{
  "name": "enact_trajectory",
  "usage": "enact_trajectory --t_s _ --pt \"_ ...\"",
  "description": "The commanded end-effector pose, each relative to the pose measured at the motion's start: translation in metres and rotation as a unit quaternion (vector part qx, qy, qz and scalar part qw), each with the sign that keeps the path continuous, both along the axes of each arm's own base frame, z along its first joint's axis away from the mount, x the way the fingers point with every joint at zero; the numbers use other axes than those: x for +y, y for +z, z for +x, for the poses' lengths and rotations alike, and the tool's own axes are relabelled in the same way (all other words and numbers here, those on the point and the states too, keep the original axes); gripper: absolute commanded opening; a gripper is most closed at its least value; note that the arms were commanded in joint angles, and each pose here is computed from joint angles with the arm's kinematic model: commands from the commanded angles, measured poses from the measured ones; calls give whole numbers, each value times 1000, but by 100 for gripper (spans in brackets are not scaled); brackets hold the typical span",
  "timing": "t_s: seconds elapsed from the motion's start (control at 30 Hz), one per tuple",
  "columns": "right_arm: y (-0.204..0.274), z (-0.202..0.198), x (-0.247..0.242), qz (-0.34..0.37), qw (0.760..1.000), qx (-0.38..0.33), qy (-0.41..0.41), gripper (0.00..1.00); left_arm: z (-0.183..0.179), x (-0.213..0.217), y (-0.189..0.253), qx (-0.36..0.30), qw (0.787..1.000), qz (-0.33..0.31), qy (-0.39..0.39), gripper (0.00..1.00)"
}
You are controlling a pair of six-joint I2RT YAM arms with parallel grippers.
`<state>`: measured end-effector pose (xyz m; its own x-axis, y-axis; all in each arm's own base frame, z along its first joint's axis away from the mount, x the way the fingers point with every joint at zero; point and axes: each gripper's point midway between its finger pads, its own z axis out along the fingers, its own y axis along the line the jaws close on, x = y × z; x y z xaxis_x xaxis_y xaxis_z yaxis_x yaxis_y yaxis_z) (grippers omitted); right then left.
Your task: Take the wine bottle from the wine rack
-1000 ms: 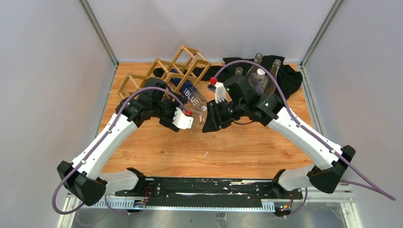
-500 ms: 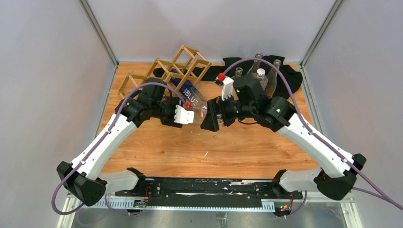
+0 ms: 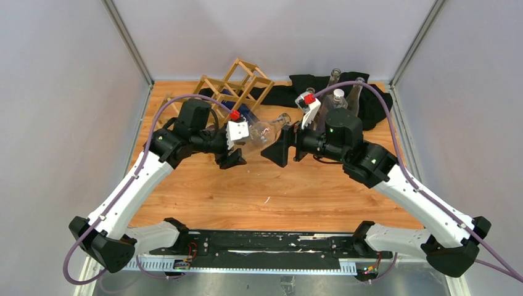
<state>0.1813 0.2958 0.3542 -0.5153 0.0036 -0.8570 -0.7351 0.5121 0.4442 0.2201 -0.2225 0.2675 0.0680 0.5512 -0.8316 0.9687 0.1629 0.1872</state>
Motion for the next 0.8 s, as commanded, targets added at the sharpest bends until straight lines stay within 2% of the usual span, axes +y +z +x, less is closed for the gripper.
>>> enact_trajectory --t_s 0.0,0.37,0.43,0.5,0.53,0.63,0.67,0.7,0.77 --pt "30 9 12 75 994 -74 12 95 -25 -23 46 59 992 -103 -28 0" --pt "50 17 43 135 980 -136 58 96 -59 -32 55 148 976 -137 -85 0" --pt "52 14 47 143 977 -140 73 93 -64 -32 55 160 973 -138 -93 0" --pt "51 11 51 145 976 -137 88 80 -67 -32 57 167 971 -138 -99 0" --pt "50 10 52 142 976 -136 93 68 -67 -32 56 169 971 -137 -99 0" --pt "40 11 52 118 981 -124 93 23 -64 -31 56 162 974 -130 -91 0" --pt "37 13 50 108 983 -121 87 4 -61 -30 54 160 976 -125 -83 12" --pt "34 15 47 98 985 -120 80 0 -55 -28 53 154 979 -117 -67 37" --pt "29 19 41 78 987 -123 65 0 -43 -24 48 149 983 -103 -31 88"
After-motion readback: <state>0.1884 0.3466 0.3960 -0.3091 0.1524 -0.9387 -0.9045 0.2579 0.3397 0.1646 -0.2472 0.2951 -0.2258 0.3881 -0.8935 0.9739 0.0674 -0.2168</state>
